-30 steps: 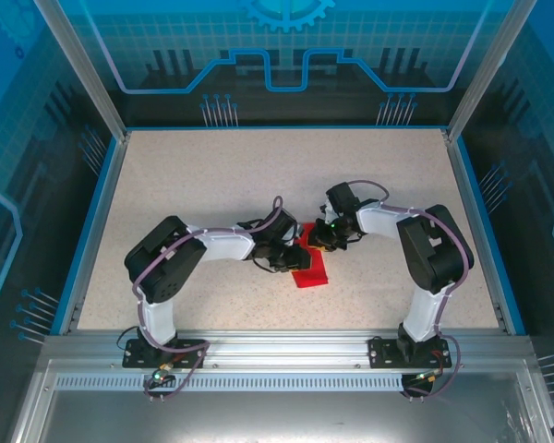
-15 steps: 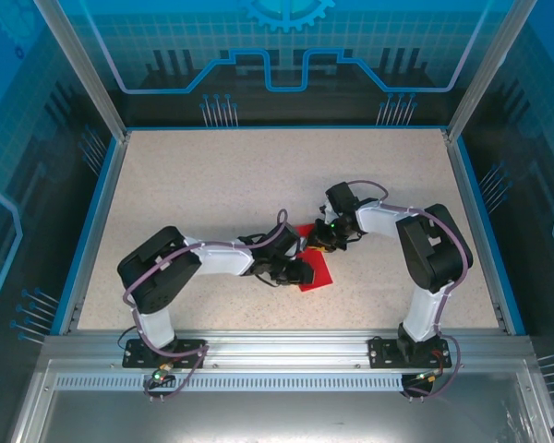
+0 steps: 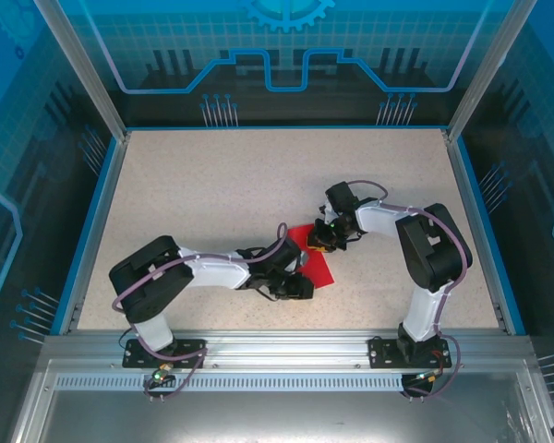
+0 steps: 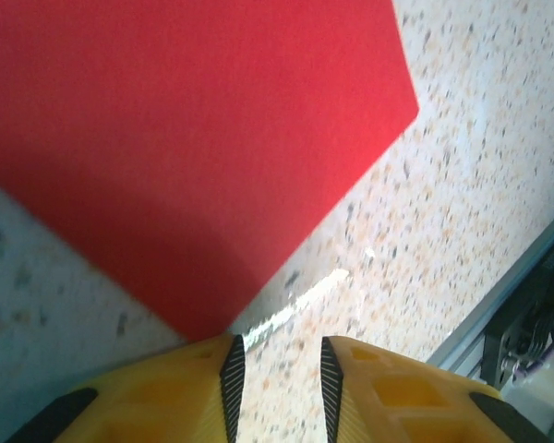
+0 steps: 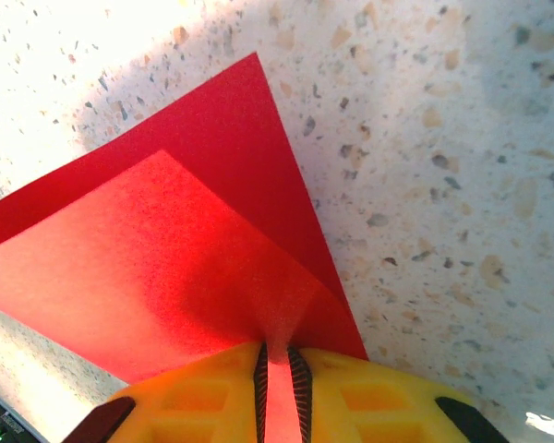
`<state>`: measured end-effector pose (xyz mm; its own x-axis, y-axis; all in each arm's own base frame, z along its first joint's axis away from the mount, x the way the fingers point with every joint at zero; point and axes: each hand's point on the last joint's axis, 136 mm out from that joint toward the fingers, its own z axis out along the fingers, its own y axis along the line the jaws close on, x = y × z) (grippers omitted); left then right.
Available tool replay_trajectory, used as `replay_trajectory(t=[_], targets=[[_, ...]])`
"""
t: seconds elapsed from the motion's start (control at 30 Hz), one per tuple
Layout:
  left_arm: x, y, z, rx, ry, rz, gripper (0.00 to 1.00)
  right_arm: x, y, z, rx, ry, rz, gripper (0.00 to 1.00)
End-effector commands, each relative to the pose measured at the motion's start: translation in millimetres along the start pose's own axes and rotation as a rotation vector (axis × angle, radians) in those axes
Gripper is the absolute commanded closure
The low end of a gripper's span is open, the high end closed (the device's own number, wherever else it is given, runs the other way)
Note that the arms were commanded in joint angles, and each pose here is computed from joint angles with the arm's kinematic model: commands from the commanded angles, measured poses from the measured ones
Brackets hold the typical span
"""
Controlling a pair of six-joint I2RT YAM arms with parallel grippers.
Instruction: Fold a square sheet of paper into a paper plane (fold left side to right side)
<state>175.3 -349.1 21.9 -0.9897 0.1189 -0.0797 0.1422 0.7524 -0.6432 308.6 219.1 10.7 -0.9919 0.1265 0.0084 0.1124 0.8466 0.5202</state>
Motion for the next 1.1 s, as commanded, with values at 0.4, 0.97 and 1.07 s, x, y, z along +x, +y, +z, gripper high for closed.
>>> replay_trajectory(t=[0.4, 0.97, 1.07], targets=[[-79, -9, -36, 0.108, -0.085, -0.042, 0.64, 2, -17, 8, 0.016, -0.001, 0.028, 0.80], [-75, 37, 5, -0.033, -0.038, -0.127, 0.66, -17, 21, -48, -0.054, -0.160, -0.094, 0.64], [-72, 41, 5, -0.042, -0.037, -0.140, 0.66, -1, 14, -64, -0.016, -0.169, -0.119, 0.64]])
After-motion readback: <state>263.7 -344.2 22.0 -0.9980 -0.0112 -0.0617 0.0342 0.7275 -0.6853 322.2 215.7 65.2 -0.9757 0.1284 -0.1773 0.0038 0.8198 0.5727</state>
